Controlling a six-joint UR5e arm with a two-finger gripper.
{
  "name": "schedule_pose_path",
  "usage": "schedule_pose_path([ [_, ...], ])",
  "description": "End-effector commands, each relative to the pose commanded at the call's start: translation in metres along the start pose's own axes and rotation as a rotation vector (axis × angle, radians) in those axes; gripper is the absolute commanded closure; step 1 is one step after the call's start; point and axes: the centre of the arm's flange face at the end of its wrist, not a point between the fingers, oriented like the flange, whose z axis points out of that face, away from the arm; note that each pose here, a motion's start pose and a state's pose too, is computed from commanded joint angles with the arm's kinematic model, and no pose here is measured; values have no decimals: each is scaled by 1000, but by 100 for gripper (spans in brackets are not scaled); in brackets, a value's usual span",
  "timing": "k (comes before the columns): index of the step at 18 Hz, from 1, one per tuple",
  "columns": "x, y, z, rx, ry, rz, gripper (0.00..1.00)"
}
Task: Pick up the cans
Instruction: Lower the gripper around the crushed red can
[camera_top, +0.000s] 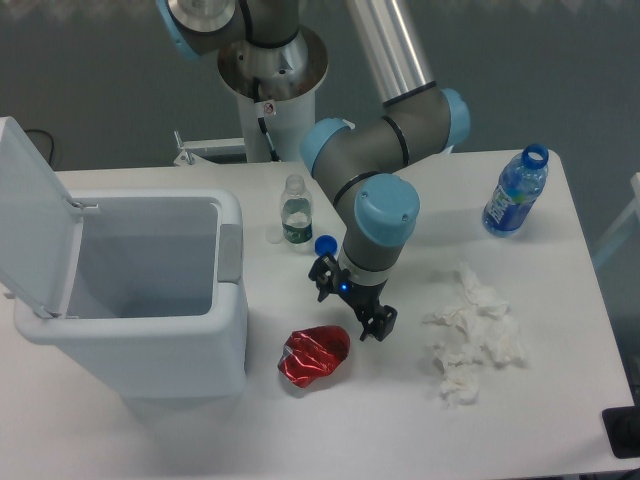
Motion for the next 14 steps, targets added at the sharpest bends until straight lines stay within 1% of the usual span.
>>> schedule_pose_path([
  [14, -12, -9, 11, 17, 8, 4, 0],
])
